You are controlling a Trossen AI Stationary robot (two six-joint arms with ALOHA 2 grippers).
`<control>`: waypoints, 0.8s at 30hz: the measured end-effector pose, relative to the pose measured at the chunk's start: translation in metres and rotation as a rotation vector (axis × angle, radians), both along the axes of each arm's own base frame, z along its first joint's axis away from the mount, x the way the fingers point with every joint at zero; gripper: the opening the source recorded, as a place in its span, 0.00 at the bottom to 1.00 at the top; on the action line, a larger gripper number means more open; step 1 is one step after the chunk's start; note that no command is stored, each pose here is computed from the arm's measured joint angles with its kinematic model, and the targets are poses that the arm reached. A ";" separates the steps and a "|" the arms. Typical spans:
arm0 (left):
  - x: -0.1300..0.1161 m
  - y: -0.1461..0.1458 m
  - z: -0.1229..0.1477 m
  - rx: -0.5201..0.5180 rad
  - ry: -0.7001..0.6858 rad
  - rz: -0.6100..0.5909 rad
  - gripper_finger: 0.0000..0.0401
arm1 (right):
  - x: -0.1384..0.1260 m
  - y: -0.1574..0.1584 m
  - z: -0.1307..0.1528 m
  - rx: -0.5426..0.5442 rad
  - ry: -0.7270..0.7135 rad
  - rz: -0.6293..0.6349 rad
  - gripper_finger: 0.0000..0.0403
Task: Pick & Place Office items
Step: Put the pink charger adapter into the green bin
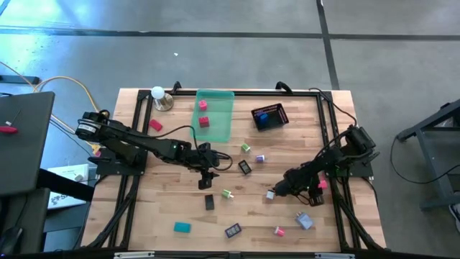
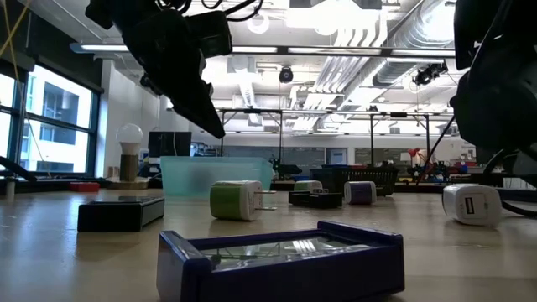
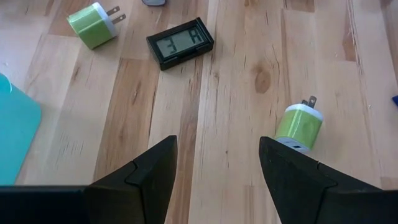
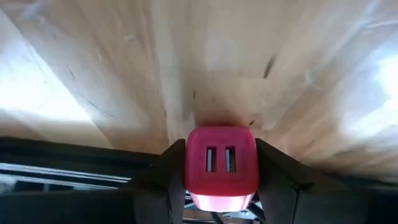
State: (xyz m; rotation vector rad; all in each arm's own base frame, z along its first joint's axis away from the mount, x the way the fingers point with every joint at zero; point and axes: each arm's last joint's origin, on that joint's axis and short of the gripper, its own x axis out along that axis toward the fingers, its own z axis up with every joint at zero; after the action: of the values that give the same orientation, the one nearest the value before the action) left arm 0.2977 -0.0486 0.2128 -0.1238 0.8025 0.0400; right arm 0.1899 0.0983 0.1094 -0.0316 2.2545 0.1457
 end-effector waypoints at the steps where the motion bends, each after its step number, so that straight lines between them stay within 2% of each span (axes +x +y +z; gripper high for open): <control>1: 0.000 0.000 0.000 0.000 0.000 0.000 0.55 | 0.001 0.000 0.002 -0.017 0.000 -0.011 0.34; 6: 0.000 0.000 0.000 0.000 -0.003 0.000 0.55 | 0.015 0.004 0.020 -0.131 -0.014 -0.026 0.34; 10: 0.001 0.000 0.001 -0.001 -0.010 0.000 0.55 | 0.032 0.009 0.046 -0.219 -0.122 -0.023 0.34; 13: 0.001 0.000 0.001 -0.002 -0.017 0.001 0.55 | 0.045 0.015 0.071 -0.263 -0.305 -0.028 0.34; 16: 0.002 0.000 0.002 -0.005 -0.030 0.001 0.55 | 0.055 0.023 0.096 -0.258 -0.557 -0.048 0.34; 24: 0.003 -0.007 0.004 0.028 -0.065 -0.015 0.55 | 0.047 0.043 0.162 -0.264 -1.241 -0.022 0.34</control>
State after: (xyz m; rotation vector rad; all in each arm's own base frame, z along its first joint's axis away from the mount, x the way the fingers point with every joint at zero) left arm 0.3006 -0.0554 0.2172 -0.0924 0.7377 0.0332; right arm 0.2368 0.1417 0.2718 -0.1830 1.0193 -0.1596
